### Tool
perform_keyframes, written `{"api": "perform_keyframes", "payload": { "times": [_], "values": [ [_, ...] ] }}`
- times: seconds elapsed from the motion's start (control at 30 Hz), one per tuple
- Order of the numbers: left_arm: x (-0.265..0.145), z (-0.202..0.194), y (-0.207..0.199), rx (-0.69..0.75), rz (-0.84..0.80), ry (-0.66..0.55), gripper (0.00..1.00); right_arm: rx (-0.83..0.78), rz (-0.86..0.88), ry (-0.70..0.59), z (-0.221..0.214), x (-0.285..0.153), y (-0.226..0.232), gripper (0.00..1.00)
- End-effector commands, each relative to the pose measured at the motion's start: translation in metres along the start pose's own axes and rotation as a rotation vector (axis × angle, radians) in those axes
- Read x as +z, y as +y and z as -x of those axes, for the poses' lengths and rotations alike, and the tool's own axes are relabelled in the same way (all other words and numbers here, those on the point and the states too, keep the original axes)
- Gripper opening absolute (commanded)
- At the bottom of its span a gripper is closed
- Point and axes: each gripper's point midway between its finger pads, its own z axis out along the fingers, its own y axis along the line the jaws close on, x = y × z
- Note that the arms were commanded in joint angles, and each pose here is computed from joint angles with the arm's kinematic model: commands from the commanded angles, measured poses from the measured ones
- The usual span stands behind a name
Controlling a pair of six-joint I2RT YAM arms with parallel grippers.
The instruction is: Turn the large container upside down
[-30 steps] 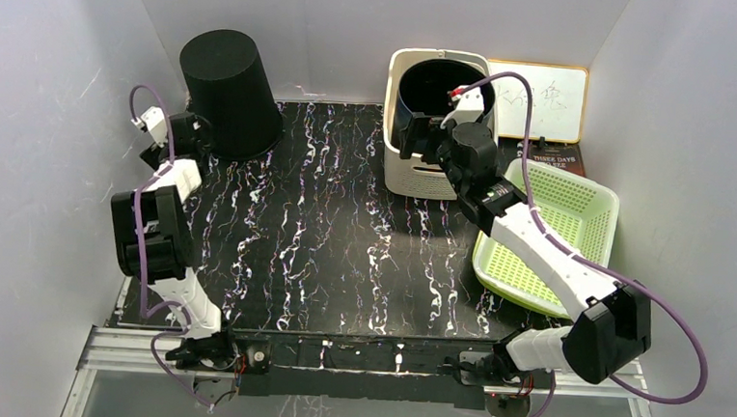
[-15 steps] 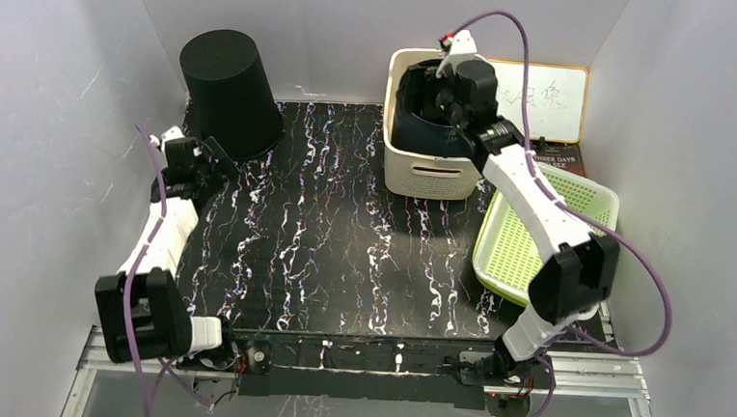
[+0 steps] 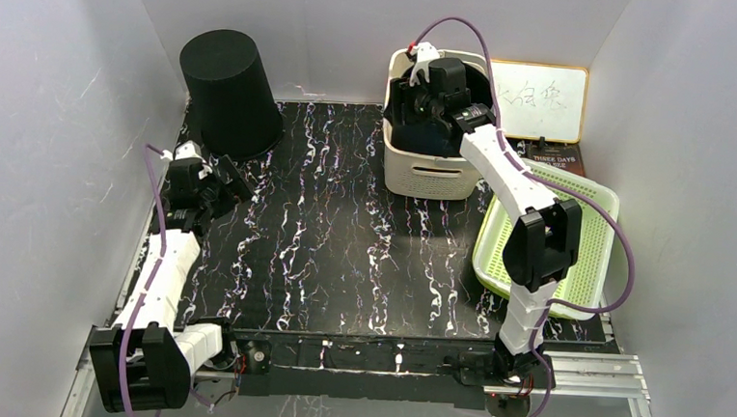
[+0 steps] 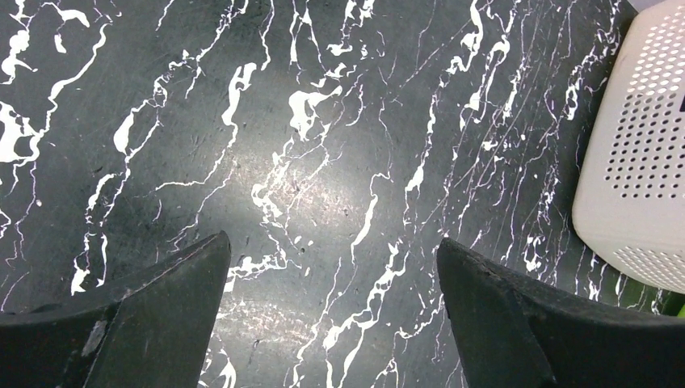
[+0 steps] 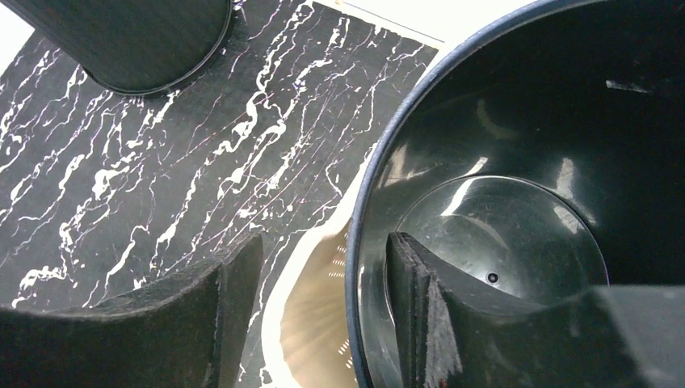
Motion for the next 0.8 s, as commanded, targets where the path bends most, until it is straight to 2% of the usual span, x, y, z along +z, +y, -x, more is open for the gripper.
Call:
{"api": "perform_keyframes", "payload": {
  "times": [0.0,0.1,0.23,0.47,0.63,0.77],
  "values": [
    [-0.007,-0.007,-0.005,0.012,-0.039,0.017,0.98,-0.018,-0.034,-0.027,0.013,-0.013,-0.004,0.51],
    [-0.007,-0.010,-0.007,0.014,-0.051,0.031,0.98,-0.029,-0.070,-0.003,0.006,-0.012,-0.012,0.33],
    [-0.009,-0.012,-0.006,0.016,-0.058,0.023,0.98,-0.042,-0.124,0.026,-0.003,-0.011,-0.022,0.00],
    [-0.014,-0.011,-0.009,0.028,-0.067,0.028,0.98,-0.027,-0.200,-0.057,0.020,-0.028,-0.031,0.00],
    [-0.026,0.008,-0.021,0.039,-0.094,0.004,0.98,0.018,-0.152,-0.228,0.080,-0.064,-0.011,0.00],
    [-0.040,0.025,-0.035,0.050,-0.125,-0.009,0.98,0.046,-0.134,-0.399,0.134,-0.115,0.003,0.00]
  ]
}}
